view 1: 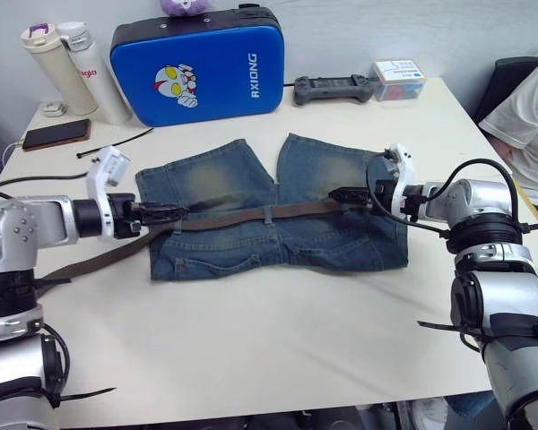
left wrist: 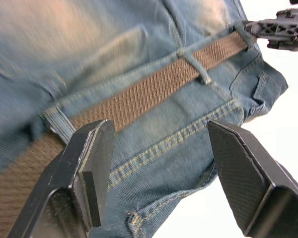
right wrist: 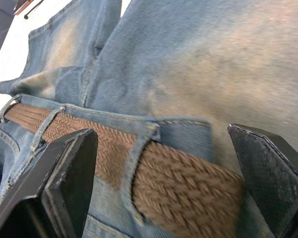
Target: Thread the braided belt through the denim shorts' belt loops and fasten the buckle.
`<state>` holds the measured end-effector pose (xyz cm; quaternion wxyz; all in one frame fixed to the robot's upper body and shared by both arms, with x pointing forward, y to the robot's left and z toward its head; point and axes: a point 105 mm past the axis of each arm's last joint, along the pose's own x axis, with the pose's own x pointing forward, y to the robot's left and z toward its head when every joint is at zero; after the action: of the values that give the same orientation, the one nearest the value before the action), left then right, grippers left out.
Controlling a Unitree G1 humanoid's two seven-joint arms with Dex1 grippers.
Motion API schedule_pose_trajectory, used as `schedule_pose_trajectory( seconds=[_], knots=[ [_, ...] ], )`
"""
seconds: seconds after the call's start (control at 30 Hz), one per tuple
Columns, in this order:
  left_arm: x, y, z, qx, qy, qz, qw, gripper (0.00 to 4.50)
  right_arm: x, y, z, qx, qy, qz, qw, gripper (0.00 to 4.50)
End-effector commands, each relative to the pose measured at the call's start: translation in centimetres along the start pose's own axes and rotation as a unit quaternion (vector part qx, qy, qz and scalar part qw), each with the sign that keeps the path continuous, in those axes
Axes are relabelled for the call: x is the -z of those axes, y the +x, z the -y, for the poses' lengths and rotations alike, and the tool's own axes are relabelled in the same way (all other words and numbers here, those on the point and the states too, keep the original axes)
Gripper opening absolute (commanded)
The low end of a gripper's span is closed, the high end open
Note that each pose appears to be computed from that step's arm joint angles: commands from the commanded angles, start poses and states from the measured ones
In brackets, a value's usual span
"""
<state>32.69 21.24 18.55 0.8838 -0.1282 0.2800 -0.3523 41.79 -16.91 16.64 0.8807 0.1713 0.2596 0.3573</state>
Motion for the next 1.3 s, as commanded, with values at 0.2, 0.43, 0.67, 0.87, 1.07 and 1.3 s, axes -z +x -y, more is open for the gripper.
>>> schedule_pose_trajectory(
  seconds=[0.2, 0.43, 0.67, 0.87, 1.07, 1.3],
  knots=[
    [-0.6, 0.2, -2.8, -0.044, -0.009, 0.029, 0.999, 3.3, -1.5, -0.8, -0.6, -0.012, -0.013, 0.026, 1.0, 4.5],
    [1.2, 1.1, -3.6, -0.039, -0.023, 0.001, 0.999, 3.3, -1.0, -0.7, -0.6, -0.012, -0.014, 0.022, 1.0, 4.5],
    [1.6, 3.5, -4.5, -0.042, -0.039, 0.01, 0.998, 2.47, -1.2, -0.2, -1.6, -0.041, -0.027, 0.03, 0.998, 2.84],
    [0.4, 1.9, -3.7, -0.013, -0.024, 0.032, 0.999, 0.16, -1.0, -0.8, -2.6, -0.079, -0.085, 0.034, 0.993, 0.4],
    [-0.2, -1.1, -1.2, 0.06, 0.039, 0.039, 0.997, 0.0, -0.9, -3.0, -5.0, -0.143, -0.191, 0.059, 0.969, 0.36],
    [1.9, -4.8, 2.3, 0.159, 0.147, 0.003, 0.976, 0.0, 1.6, -5.7, -8.7, -0.183, -0.403, 0.064, 0.894, 0.36]
  ],
)
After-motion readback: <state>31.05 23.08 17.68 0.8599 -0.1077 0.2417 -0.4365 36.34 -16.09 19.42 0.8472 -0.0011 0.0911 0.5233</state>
